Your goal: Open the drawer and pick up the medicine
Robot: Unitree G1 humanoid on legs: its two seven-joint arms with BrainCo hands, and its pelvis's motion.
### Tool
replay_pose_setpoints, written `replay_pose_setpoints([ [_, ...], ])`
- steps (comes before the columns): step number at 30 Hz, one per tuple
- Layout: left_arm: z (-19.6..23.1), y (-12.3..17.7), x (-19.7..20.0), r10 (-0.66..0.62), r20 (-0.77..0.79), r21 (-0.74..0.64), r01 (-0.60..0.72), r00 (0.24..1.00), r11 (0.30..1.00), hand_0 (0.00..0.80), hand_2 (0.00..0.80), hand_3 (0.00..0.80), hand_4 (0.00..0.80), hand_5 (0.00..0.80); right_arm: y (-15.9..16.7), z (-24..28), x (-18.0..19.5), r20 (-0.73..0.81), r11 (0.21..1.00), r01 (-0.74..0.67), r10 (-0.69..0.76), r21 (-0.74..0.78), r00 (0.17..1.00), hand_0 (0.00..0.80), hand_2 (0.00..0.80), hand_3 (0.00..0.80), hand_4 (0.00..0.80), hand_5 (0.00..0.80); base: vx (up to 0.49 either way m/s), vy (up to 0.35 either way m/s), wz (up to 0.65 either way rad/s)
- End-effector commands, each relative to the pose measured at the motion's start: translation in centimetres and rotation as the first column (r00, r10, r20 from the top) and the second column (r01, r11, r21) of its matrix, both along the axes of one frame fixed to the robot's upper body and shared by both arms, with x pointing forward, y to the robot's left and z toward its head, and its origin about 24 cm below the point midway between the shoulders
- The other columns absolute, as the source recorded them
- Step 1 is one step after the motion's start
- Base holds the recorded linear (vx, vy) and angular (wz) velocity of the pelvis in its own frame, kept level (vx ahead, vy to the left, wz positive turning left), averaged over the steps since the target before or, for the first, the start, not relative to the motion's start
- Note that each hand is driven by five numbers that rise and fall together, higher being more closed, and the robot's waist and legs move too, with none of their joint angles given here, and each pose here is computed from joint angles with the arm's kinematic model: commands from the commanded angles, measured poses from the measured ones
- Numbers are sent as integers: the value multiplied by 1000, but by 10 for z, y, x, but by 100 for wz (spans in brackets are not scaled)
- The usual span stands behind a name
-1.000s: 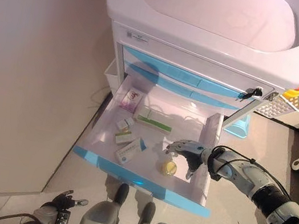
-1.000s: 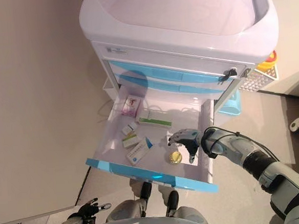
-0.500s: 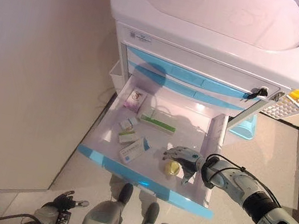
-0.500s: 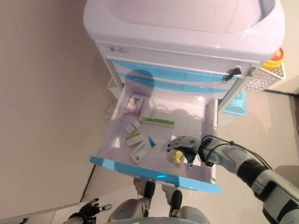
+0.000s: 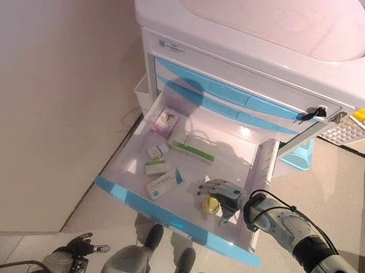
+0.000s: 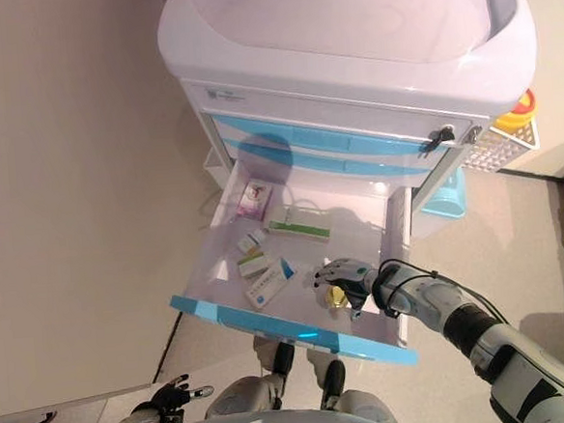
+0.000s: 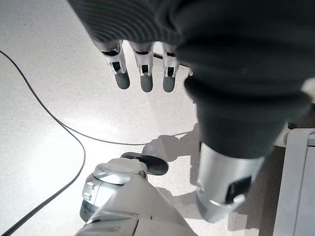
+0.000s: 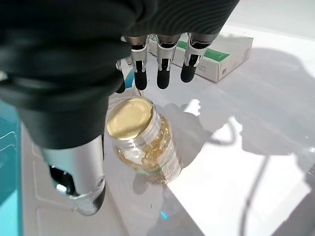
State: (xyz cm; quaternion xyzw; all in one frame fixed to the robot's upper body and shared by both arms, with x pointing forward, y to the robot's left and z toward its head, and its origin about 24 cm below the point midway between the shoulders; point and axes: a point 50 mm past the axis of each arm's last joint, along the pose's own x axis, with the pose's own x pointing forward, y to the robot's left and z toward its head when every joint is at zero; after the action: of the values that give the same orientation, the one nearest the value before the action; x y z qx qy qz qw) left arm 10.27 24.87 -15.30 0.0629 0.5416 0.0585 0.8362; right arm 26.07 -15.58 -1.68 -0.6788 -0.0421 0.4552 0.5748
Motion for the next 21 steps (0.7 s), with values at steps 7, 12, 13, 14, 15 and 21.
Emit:
replay_pose_setpoints([
  [7, -2, -2, 1, -54, -39, 27, 55, 998, 998, 0, 0, 0, 0, 0, 13, -10, -5, 116, 999, -19, 14, 39, 993, 0, 0, 0, 0, 0, 0, 0, 0],
  [12, -2, -4, 1, -52, -34, 27, 53, 998, 998, 0, 0, 0, 0, 0, 11, -16, -6, 117, 1000, -17, 15, 15, 993, 0, 0, 0, 0, 0, 0, 0, 0],
  [13, -2, -4, 1, -53, -33, 26, 54, 998, 998, 0, 0, 0, 0, 0, 11, -17, -7, 109, 1000, -15, 14, 11, 994, 0, 0, 0, 0, 0, 0, 0, 0],
  [14, -2, -4, 1, -54, -32, 25, 55, 998, 998, 0, 0, 0, 0, 0, 11, -19, -8, 106, 1000, -18, 17, 5, 994, 0, 0, 0, 0, 0, 0, 0, 0],
  [15, -2, -4, 2, -54, -31, 25, 54, 998, 998, 0, 0, 0, 0, 0, 12, -20, -9, 104, 1000, -19, 19, 3, 994, 0, 0, 0, 0, 0, 0, 0, 0],
  [21, -2, -6, 3, -64, -31, 24, 65, 997, 998, 0, 0, 0, 0, 0, 15, -26, -13, 93, 1000, -17, 16, 10, 996, 0, 0, 0, 0, 0, 2, -2, 2],
])
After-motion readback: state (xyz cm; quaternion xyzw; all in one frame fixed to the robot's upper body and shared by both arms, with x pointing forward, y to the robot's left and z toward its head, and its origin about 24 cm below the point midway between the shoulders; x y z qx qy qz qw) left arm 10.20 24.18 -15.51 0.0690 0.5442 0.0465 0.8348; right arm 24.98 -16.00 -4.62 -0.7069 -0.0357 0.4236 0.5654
